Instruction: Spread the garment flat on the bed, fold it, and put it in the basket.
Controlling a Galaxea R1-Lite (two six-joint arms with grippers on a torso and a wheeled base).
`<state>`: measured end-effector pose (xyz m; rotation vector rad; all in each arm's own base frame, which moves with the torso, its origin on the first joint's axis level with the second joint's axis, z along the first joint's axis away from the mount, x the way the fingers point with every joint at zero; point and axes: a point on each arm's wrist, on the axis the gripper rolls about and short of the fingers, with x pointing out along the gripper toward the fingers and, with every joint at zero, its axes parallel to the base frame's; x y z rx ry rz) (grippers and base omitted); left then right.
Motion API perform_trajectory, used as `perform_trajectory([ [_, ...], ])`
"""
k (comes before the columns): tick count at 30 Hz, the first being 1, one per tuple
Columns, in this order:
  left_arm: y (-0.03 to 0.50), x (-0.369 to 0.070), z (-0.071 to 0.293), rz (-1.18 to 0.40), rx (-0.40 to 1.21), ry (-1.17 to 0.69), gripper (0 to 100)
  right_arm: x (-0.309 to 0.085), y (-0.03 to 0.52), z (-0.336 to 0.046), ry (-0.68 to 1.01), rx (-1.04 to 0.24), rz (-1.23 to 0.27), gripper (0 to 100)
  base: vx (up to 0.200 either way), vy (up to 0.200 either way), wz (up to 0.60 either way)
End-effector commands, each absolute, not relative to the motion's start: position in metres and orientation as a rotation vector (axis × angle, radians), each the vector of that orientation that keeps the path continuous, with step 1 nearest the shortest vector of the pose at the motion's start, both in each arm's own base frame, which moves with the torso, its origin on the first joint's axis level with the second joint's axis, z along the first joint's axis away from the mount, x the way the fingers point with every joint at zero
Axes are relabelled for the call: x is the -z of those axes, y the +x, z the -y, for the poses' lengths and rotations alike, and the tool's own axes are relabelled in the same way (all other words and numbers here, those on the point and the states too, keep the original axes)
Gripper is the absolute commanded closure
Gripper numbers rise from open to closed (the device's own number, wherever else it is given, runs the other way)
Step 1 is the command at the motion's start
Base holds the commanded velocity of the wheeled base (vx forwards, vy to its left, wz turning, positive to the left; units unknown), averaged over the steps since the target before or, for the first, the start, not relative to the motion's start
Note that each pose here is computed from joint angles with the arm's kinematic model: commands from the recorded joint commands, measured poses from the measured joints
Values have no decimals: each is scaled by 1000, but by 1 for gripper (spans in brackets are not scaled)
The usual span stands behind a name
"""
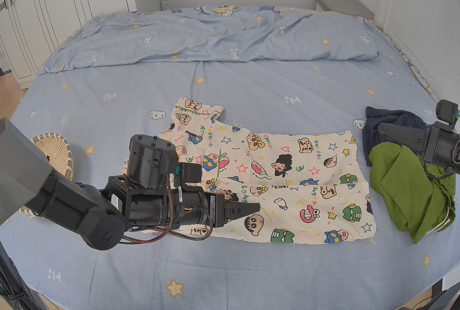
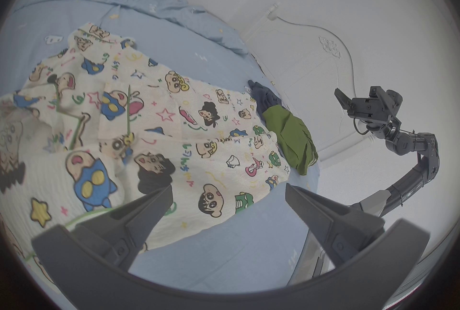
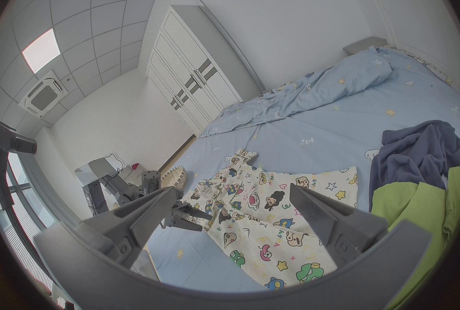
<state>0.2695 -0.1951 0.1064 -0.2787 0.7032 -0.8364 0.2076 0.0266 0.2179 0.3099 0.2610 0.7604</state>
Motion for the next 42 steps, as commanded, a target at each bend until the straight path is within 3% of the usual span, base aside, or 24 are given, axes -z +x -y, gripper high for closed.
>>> perform_trajectory([
  [1,279,-119,177,-646,795,-281,0,-219,206,-26,310,-759,-256,0,0,0,0],
  [15,303,-100,165,-657,734,-249,0,-217,206,-26,321,-755,-270,0,0,0,0],
  [20,285,-149,157,-544,764,-367,0,-207,206,-21,392,-728,-329,0,0,0,0],
  [22,271,-179,144,-513,785,-522,0,-194,203,-19,449,-749,-399,0,0,0,0],
  [25,265,-184,133,-512,778,-567,0,-187,203,-16,470,-748,-430,0,0,0,0],
  [26,257,-185,101,-518,743,-616,0,-169,210,-10,514,-742,-503,0,0,0,0],
  [35,218,-135,6,-543,570,-731,0,-166,208,-13,525,-789,-524,0,0,0,0],
  [42,212,-95,-24,-566,505,-686,0,-173,199,-18,507,-816,-500,0,0,0,0],
])
